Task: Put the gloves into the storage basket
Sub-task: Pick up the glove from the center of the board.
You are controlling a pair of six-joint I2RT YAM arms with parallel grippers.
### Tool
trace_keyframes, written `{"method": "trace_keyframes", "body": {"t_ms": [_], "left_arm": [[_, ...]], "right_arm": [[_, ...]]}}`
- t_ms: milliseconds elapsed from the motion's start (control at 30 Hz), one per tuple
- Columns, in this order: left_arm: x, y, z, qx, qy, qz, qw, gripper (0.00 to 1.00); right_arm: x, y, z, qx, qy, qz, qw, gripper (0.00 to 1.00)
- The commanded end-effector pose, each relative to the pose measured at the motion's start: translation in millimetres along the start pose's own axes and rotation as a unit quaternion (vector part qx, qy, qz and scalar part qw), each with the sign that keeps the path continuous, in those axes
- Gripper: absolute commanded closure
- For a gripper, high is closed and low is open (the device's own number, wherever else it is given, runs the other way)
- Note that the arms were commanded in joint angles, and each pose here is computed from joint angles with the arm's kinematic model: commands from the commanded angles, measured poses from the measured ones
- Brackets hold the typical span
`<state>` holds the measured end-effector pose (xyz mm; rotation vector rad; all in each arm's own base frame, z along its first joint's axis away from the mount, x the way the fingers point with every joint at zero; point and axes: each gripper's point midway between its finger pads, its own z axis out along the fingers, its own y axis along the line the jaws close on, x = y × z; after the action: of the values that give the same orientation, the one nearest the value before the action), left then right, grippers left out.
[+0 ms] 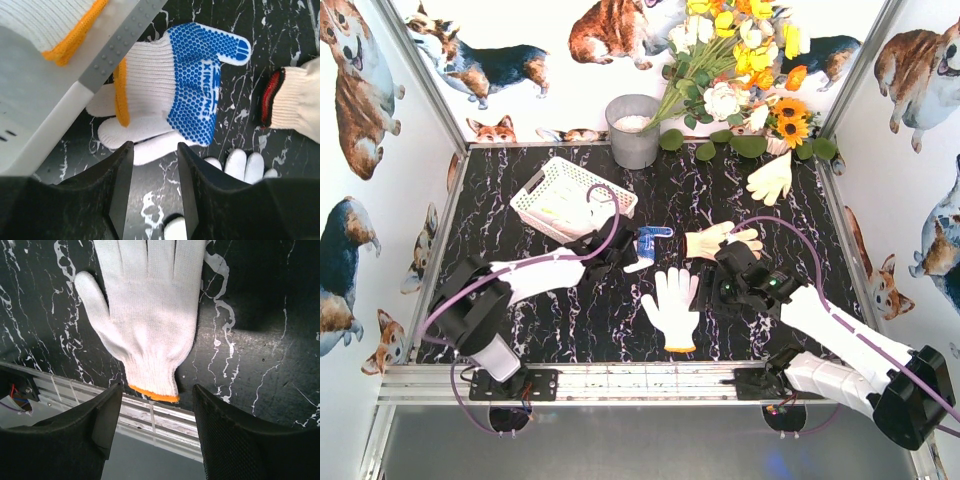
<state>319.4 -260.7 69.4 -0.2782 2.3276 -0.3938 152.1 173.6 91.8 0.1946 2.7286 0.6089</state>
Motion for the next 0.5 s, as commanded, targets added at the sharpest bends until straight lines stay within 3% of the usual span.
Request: {"method": "trace_keyframes", "body": {"t_ms": [0, 233, 467], "left_arm": [[-4.7, -4.5, 23.1, 0.0, -0.016, -0.034, 0.999, 0.66], [-12.4, 15.0, 33.9, -0.055, -0.046, -0.019, 0.997, 0.64], [-11.9, 15.0, 43.0, -0.049, -0.051, -0.016, 0.997, 0.65]], "right_arm": [[-19.7, 26.7, -11.9, -0.055, -0.035, -0.004, 0.998, 0.39], [-16.1, 24.5, -7.7, -0.059, -0.027, 0.003, 0.998, 0.39], [-13.3, 29.0, 0.7, -0.071, -0.013, 0.012, 0.997, 0.39]]}}
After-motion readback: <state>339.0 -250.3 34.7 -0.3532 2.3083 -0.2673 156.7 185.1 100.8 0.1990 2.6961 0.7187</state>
